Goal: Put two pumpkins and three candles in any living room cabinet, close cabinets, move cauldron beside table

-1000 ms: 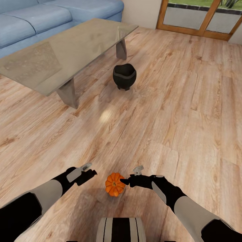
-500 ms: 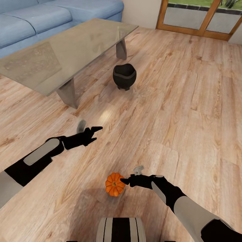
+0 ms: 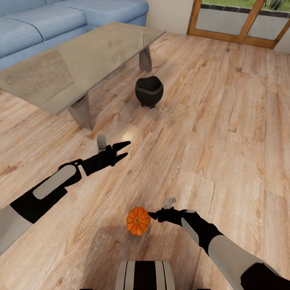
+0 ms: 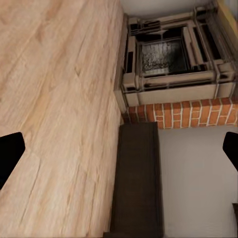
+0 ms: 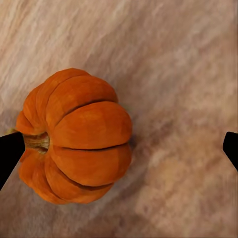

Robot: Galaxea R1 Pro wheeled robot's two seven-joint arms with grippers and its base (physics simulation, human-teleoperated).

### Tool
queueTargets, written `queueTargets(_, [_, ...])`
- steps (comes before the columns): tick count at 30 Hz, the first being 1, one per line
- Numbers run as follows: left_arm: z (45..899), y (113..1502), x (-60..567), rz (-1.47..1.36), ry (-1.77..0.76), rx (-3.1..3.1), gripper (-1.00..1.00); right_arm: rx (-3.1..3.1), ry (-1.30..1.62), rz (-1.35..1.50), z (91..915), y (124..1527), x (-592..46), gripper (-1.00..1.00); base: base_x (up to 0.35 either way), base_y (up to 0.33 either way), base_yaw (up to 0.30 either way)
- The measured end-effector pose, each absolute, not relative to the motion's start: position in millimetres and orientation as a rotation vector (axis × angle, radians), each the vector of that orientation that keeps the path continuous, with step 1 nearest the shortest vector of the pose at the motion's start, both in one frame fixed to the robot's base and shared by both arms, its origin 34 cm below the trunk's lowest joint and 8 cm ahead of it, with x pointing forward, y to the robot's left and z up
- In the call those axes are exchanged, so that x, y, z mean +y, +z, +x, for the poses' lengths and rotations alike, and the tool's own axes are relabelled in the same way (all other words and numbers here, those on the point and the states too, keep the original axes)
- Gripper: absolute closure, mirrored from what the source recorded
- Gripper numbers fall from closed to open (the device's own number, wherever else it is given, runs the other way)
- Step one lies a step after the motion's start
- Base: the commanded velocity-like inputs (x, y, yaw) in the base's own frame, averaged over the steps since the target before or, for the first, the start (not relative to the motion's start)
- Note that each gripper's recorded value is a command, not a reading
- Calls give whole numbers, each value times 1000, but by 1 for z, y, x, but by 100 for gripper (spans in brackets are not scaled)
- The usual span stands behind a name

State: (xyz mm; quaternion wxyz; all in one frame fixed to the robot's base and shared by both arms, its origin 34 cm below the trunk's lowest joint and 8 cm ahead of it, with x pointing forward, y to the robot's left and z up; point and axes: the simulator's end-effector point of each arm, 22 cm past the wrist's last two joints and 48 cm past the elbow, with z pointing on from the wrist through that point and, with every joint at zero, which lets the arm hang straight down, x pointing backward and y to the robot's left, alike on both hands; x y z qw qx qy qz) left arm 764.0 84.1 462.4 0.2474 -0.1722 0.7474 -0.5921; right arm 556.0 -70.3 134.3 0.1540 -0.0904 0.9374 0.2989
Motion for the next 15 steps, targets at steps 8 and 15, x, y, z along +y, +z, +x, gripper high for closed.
queueTargets(8, [761,457,84,-436,-1607,2040,-100,2697,835,-270,554,132,-70,-100,0,9,0])
queueTargets(15, [761,457,85,-435,-1606,2040,-100,2694,828,-263,553,131,-60,-100,0,137,0])
